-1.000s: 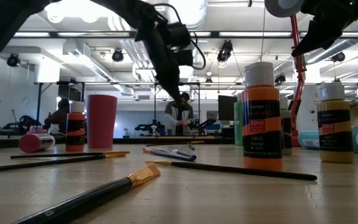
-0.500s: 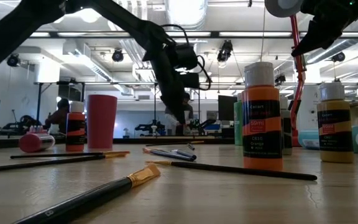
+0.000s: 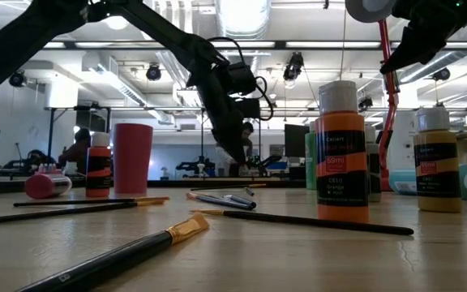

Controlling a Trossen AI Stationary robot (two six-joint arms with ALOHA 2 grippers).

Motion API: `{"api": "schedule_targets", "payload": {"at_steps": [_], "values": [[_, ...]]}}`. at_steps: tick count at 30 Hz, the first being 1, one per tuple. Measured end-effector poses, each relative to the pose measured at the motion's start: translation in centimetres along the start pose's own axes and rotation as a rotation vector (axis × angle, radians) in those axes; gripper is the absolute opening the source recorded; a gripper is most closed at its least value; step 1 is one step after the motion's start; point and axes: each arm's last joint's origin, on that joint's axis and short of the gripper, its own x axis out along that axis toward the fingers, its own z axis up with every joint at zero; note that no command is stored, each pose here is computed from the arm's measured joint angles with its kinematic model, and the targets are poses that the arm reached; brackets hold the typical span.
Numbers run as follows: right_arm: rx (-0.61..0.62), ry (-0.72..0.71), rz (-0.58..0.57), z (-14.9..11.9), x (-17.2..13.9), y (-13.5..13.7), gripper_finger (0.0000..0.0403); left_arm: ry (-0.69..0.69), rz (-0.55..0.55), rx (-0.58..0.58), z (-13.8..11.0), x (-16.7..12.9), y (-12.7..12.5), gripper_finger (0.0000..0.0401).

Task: Pick & Place Paint Supplies
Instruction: Put the black paint brush into the pink cup

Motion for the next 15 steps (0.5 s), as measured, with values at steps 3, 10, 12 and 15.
{"api": "schedule_targets", "payload": {"at_steps": [3,10,12,15], "values": [[0.000,0.000,0.000,0.00,0.00,0.00,0.0008,-0.003,0.001,-0.005,-0.08,-0.04,0.24,0.0209],[0.000,0.000,0.000,0.00,0.00,0.00,0.0008,-0.001,0.001,-0.005,-0.39,0.31,0.27,0.0209],[0.000,0.000,0.000,0.00,0.00,0.00,0.0008,0.007,-0.002,-0.007,-0.65,0.56,0.21,0.0209],[0.000,0.000,0.000,0.00,0.00,0.00,0.0008,0.003,0.000,-0.006,-0.90,0.94,0.20,0.0209]]}}
